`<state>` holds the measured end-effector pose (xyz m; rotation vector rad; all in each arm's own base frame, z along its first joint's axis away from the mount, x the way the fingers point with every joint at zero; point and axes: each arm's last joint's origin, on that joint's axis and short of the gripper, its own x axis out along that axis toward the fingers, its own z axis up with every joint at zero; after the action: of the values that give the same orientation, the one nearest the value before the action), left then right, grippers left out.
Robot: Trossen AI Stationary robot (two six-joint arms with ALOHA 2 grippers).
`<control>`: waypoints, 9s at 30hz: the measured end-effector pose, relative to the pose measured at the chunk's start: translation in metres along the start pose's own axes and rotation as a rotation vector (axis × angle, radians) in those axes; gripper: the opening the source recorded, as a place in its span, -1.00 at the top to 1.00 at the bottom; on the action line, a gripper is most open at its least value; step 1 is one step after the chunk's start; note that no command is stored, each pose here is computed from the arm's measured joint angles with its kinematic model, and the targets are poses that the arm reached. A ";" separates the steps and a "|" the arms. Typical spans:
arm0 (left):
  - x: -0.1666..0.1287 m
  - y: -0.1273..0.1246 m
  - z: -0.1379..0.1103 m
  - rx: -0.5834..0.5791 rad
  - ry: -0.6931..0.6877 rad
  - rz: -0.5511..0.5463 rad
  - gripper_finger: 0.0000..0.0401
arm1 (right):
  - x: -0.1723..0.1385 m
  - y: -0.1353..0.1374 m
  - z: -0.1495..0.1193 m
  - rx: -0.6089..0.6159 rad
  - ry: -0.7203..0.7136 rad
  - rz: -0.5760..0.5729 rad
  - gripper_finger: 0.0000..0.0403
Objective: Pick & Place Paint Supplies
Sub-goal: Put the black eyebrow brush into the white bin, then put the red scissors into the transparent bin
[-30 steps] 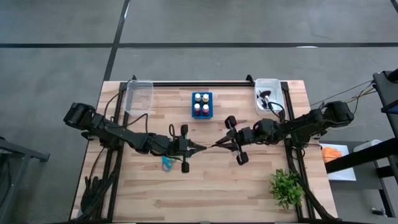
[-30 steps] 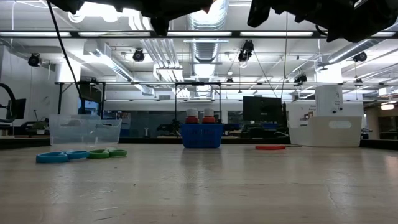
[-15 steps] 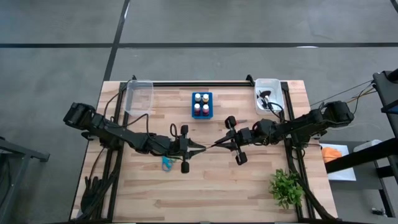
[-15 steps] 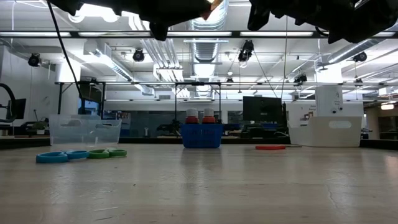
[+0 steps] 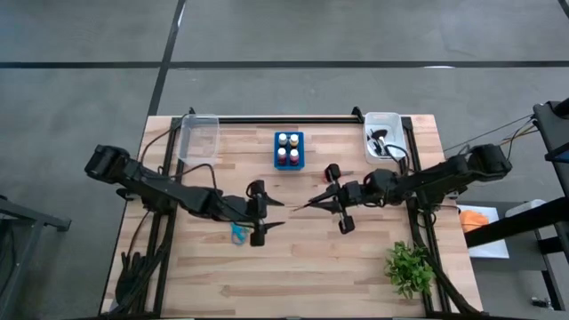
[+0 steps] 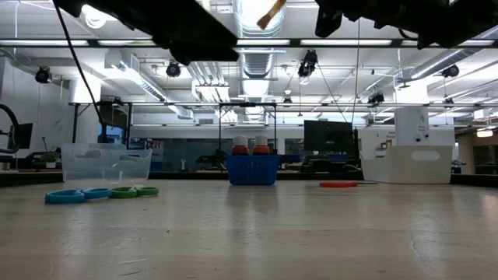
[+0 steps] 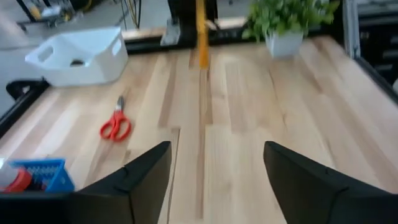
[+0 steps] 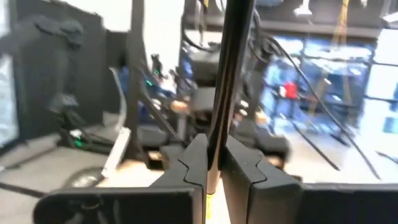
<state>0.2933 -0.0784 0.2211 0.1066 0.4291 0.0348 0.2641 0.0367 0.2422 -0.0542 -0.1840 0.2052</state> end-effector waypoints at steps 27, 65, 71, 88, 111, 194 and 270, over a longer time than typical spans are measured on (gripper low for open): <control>-0.006 0.008 -0.005 -0.081 0.087 0.022 -0.39 | -0.037 -0.074 0.078 0.121 1.246 -1.234 0.91; -0.006 0.009 -0.006 -0.086 0.094 0.028 -0.39 | -0.120 -0.252 -0.044 0.669 2.051 -1.402 0.91; -0.006 0.009 -0.006 -0.086 0.095 0.028 -0.39 | -0.119 -0.254 -0.051 0.665 2.062 -1.391 0.91; -0.006 0.009 -0.006 -0.085 0.097 0.028 -0.39 | -0.124 -0.249 -0.060 0.665 2.117 -1.356 0.91; -0.006 0.009 -0.006 -0.080 0.098 0.028 -0.39 | -0.126 -0.247 -0.065 0.617 2.123 -1.332 0.31; -0.005 0.010 -0.009 -0.050 0.106 0.029 -0.39 | -0.046 -0.066 -0.053 -0.012 1.309 -0.200 0.05; -0.005 0.011 -0.009 -0.052 0.106 0.033 -0.39 | -0.052 -0.115 -0.114 0.290 1.392 -0.223 0.05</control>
<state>0.2850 -0.0670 0.2164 0.0607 0.5322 0.0841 0.2583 -0.0907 0.1294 0.1181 1.2211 -0.0620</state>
